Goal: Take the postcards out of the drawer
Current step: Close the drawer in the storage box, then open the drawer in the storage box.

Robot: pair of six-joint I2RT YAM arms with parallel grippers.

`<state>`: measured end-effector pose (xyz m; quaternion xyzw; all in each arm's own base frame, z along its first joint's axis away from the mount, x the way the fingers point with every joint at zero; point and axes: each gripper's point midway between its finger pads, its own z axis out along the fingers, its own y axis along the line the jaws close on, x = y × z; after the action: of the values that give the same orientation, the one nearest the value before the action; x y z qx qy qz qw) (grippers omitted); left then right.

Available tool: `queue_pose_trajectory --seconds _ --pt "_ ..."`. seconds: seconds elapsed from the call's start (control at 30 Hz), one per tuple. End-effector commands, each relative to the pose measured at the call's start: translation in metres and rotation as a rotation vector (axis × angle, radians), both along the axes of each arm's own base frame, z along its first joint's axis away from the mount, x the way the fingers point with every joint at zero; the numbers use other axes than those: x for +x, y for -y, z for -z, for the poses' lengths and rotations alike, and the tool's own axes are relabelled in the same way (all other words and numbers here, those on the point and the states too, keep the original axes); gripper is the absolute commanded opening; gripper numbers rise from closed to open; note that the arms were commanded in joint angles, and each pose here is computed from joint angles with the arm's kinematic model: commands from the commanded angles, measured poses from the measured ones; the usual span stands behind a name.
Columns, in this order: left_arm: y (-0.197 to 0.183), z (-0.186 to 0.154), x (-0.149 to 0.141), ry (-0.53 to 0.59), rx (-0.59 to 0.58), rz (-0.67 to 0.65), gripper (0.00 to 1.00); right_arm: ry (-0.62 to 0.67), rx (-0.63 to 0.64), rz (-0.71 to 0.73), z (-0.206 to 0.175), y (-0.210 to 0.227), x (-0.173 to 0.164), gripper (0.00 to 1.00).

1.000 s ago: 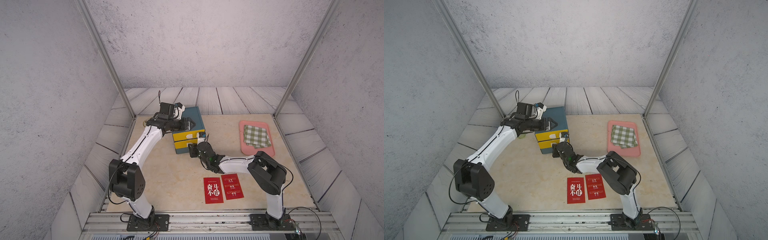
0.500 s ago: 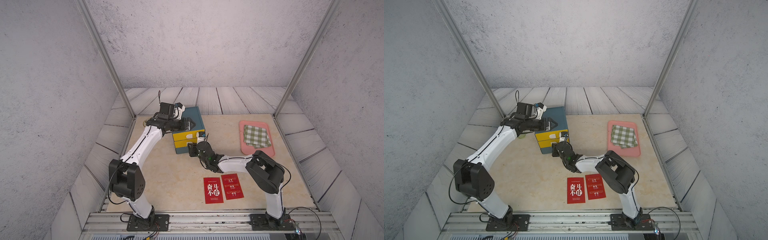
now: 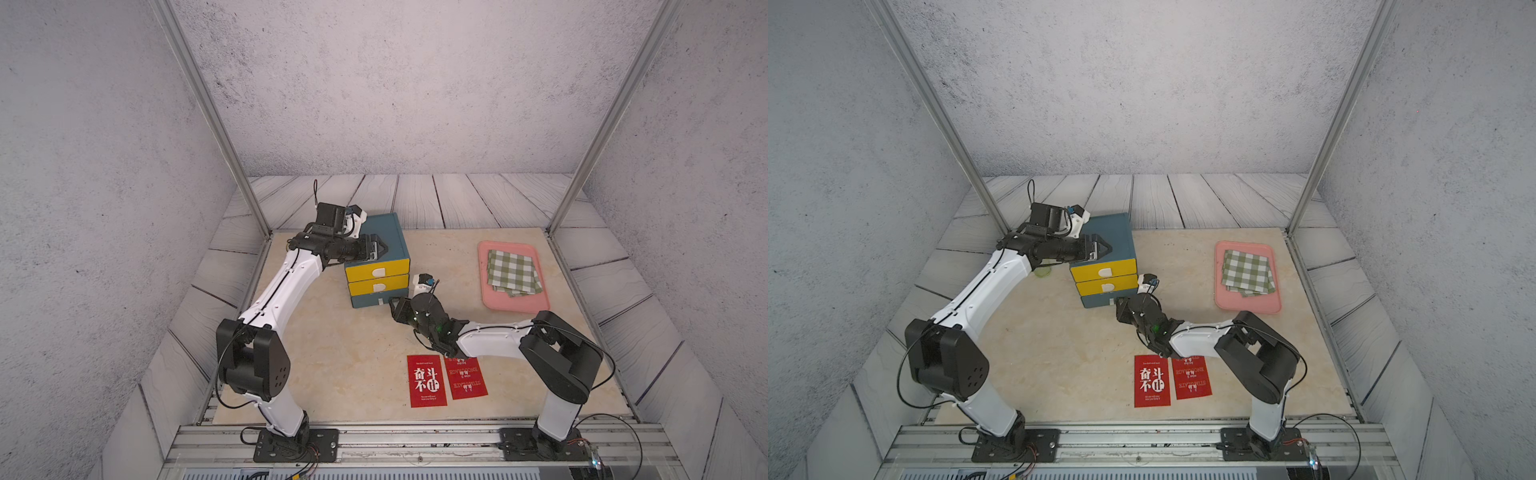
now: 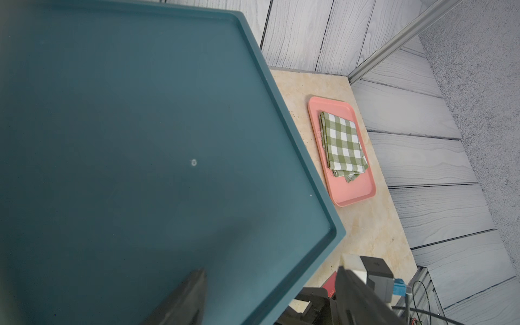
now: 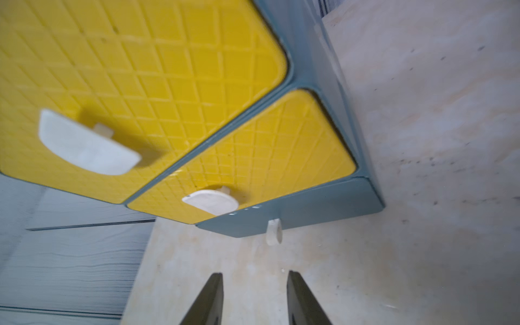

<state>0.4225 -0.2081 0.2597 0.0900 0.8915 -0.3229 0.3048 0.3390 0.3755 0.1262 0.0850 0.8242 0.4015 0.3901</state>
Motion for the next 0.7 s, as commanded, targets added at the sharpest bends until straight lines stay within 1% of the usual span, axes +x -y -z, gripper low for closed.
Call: queue_pose_trajectory --seconds 0.0,0.13,0.2,0.3,0.5,0.67 --pt "-0.003 0.004 -0.004 -0.028 0.000 0.008 0.78 -0.151 0.241 -0.001 0.010 -0.017 -0.003 0.40" --pt "-0.003 0.005 -0.007 -0.032 -0.006 0.010 0.78 -0.223 0.425 0.026 0.026 -0.024 -0.002 0.39" --pt "-0.002 0.005 -0.009 -0.032 -0.016 0.013 0.78 -0.252 0.464 0.060 0.037 -0.020 -0.001 0.39" --pt "-0.003 0.004 -0.010 -0.031 -0.018 0.015 0.78 -0.288 0.482 0.077 0.049 -0.018 -0.002 0.39" --pt "-0.003 0.004 -0.012 -0.030 -0.026 0.015 0.78 -0.306 0.522 0.082 0.056 -0.024 0.001 0.40" --pt "-0.003 0.004 -0.013 -0.032 -0.028 0.014 0.78 -0.318 0.530 0.090 0.064 -0.028 0.005 0.40"
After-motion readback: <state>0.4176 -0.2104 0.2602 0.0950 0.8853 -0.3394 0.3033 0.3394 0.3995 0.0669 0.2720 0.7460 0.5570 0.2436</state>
